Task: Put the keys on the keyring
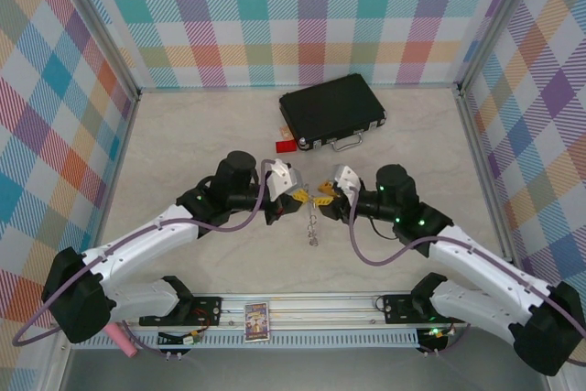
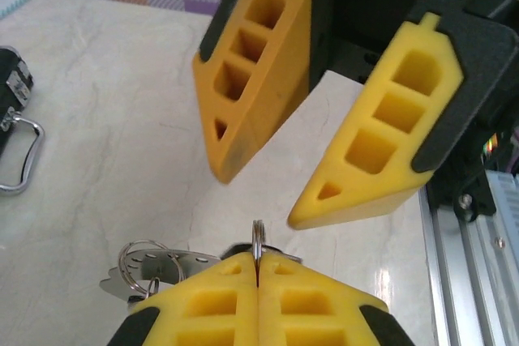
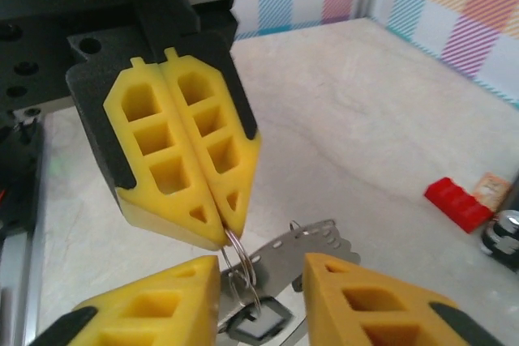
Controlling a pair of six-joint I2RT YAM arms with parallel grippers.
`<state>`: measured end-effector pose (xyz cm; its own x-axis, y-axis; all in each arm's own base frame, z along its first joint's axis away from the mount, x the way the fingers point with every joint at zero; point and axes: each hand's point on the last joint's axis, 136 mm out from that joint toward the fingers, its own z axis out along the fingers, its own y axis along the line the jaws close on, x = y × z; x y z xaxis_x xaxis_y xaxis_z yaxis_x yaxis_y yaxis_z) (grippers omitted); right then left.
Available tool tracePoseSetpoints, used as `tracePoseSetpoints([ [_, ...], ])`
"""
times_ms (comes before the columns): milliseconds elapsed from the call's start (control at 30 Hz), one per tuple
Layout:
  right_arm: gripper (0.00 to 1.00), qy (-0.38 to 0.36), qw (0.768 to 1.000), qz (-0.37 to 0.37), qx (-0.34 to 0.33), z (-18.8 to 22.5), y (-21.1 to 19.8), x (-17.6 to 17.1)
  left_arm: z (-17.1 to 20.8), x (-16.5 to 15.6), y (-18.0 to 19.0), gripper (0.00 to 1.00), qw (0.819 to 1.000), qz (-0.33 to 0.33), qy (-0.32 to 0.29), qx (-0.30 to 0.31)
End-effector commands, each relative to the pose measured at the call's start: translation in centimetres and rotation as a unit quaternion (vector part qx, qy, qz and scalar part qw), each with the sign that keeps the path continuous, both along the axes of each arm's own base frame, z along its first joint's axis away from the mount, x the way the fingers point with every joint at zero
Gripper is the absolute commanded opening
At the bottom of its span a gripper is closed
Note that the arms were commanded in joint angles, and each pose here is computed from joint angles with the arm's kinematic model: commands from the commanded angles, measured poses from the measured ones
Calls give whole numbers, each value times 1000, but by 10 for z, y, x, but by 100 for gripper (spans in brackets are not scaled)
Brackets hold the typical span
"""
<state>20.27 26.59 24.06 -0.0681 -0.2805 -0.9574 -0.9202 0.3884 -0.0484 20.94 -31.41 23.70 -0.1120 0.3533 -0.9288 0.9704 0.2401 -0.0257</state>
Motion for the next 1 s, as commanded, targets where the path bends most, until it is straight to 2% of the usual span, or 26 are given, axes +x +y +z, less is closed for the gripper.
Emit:
tracePoseSetpoints([
  [0, 37, -35, 997, -63, 39, 18, -15, 11, 48, 6, -4, 0, 995, 17, -32, -92],
  [200, 39, -59, 990, -94, 83, 37, -29, 9, 80, 7, -4, 0, 982, 25, -43, -180],
  [367, 40, -62, 989, -84, 102, 46, -29, 3, 105, 9, -5, 0, 965, 25, -58, -254],
  [533, 41, -78, 988, -78, 109, 52, -27, 3, 121, 9, -8, 0, 947, 14, -46, -317],
  [700, 41, -99, 987, -68, 111, 62, -22, 5, 131, 7, -9, 0, 937, 9, -46, -345],
  [967, 38, -122, 983, -80, 115, 73, -19, 15, 133, 3, -11, 0, 937, 2, -45, -347],
])
